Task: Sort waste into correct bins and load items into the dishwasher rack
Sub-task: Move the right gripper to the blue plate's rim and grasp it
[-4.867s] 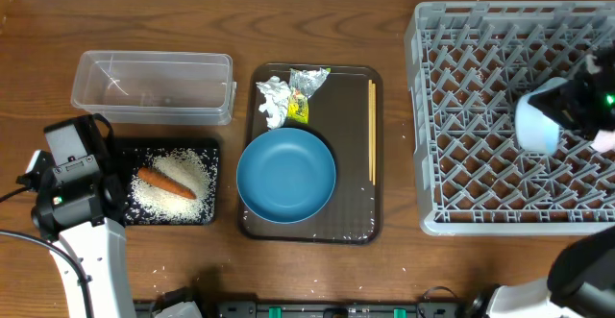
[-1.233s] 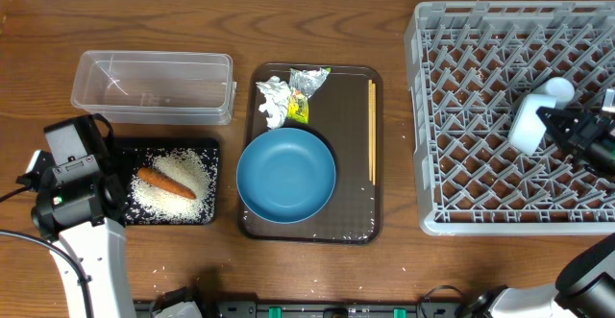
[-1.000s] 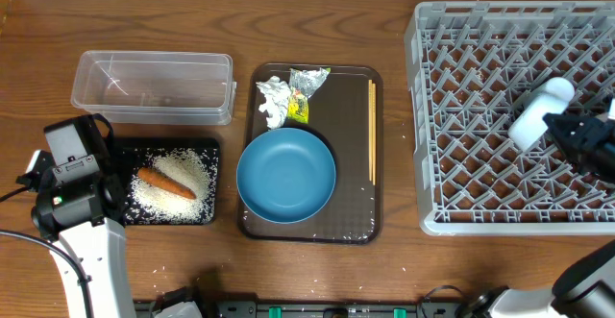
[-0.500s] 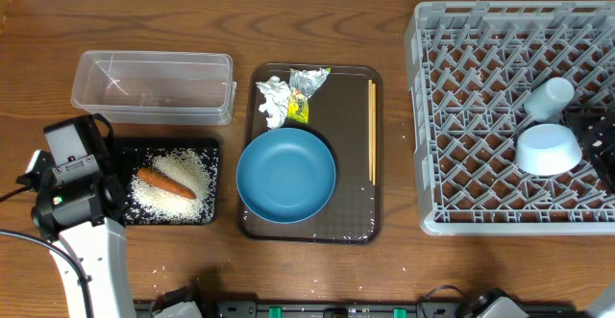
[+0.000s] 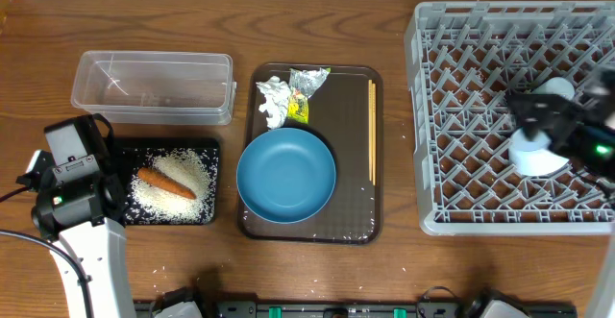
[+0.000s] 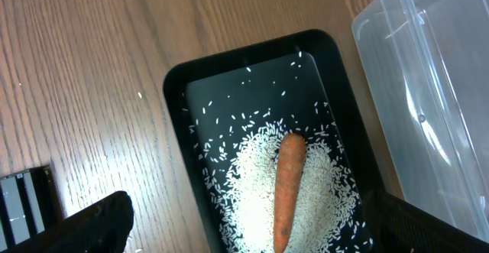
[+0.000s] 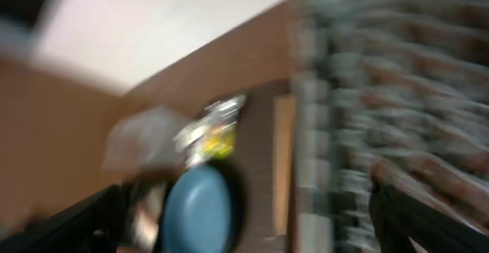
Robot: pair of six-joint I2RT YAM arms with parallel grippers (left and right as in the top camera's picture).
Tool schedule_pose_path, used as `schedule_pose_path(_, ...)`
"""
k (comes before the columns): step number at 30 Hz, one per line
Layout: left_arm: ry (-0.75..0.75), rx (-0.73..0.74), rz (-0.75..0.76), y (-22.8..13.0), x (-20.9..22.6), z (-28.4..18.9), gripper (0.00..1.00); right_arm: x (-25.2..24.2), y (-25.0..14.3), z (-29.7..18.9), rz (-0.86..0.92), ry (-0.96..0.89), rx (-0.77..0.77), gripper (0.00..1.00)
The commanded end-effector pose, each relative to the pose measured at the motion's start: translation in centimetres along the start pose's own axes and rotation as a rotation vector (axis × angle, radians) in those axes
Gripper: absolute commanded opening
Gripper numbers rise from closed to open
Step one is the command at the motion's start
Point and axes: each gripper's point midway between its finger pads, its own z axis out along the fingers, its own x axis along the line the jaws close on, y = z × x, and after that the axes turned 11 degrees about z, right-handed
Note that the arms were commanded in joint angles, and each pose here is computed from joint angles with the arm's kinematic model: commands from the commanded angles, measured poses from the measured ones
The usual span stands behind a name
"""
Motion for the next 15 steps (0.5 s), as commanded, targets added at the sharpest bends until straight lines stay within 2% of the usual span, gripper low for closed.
schedule_pose_path(1,0.003,-0.015,-0.021,0.4,0.2,-0.4,0.98,5.8,-2.7,2.2,-0.219,0.192,0.118,0.99)
schedule_pose_path(3,0.003,-0.015,-0.021,0.4,0.2,-0.4,0.98,5.8,-3.8,4.3,-0.253,0.113,0.149,0.99)
schedule_pose_path(8,0.003,-0.015,-0.021,0.4,0.2,-0.4,0.98,4.9,-7.3,9.7,-0.330,-0.217,0.173,0.99)
schedule_pose_path(15,0.003,-0.015,-0.021,0.4,0.2,-0.4,0.98,8.6,-16.0,17.0,-0.580,-0.254,0.277,0.99)
